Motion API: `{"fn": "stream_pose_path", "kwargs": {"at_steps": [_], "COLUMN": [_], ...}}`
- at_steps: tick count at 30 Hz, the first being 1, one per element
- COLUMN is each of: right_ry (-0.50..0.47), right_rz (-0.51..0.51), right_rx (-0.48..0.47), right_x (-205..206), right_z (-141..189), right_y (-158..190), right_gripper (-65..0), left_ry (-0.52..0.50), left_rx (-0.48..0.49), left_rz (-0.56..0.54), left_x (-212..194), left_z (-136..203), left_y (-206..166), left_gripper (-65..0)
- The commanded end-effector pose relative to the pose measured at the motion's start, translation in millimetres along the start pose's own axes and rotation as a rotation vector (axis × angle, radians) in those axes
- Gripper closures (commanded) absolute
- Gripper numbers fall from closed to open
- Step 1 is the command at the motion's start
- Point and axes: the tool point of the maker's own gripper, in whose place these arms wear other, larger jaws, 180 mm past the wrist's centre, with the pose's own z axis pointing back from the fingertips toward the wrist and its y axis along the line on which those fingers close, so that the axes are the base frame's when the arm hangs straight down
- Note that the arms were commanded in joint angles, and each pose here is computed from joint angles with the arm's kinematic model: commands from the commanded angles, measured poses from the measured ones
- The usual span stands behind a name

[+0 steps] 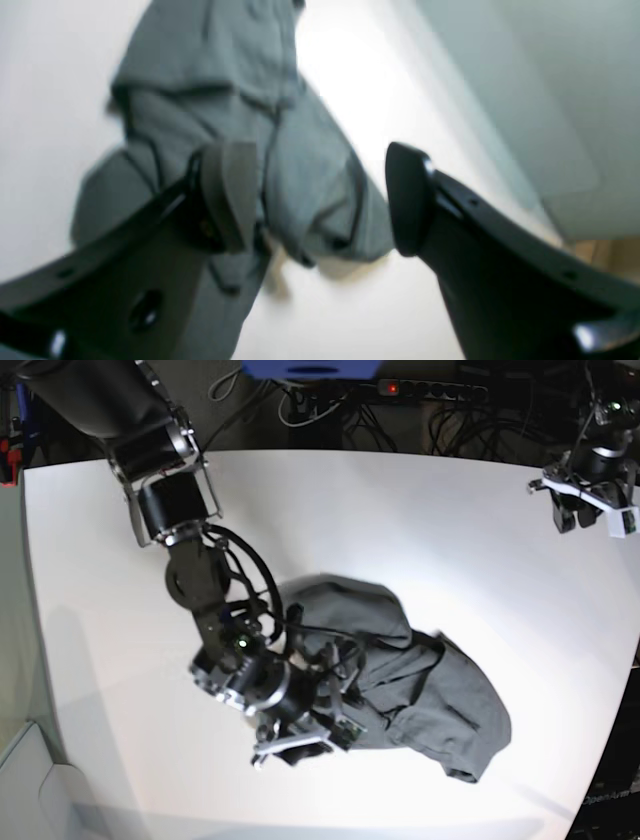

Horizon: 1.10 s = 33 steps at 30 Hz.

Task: Layout the t-shirt on the table in an organized manner, then fold the t-shirt properly
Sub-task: 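Release the t-shirt and raise the right gripper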

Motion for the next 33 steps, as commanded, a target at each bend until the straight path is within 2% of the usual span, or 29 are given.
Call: {"fn": "stream_pose_path", "kwargs": {"at_steps": [1, 7, 18, 20, 27, 30, 32, 33], "right_ry": [-0.036, 0.076, 0.075, 0.07, 0.107, 0.076, 0.051, 0.049], "right_rz": [-0.003, -0.087, -0.175, -0.18, -0.188, -0.192, -0.191, -0.187], "right_rx": [-0.03, 0.015, 0.084, 0.085, 0.087, 0.084, 0.08, 0.073], "right_x": [9.4, -42.2, -75.1, -75.4, -81.1, -71.8, -63.0, -59.8], "right_z": [3.2, -12.9, -35.1, -38.2, -49.9, -55.2, -58.7, -59.6], "right_y": [-12.3, -3.6, 17.0, 14.5, -1.3, -8.6, -15.4, -21.6], "right_gripper": [-40.6, -40.4, -40.1, -38.3, -26.5, -15.3, -3.6, 0.0], "left_ry": [-0.038, -0.043, -0.046, -0.046, -0.048, -0.048, -0.049, -0.049], "left_rx": [-0.001, -0.002, 0.001, -0.001, 0.001, 0.003, 0.004, 0.004], "left_rz": [-0.014, -0.014, 0.006, 0.006, 0.006, 0.006, 0.006, 0.006], "left_x": [10.9, 12.2, 9.9, 9.7, 10.2, 10.4, 10.7, 10.7], "left_z": [2.6, 2.2, 2.8, 2.6, 2.8, 2.9, 3.0, 3.0], "left_y": [0.2, 0.0, -1.0, -2.0, -1.0, -0.5, 0.0, 0.0], "left_gripper": [-21.7, -21.7, -21.7, -21.7, -21.7, -21.7, -21.7, -21.7]}}
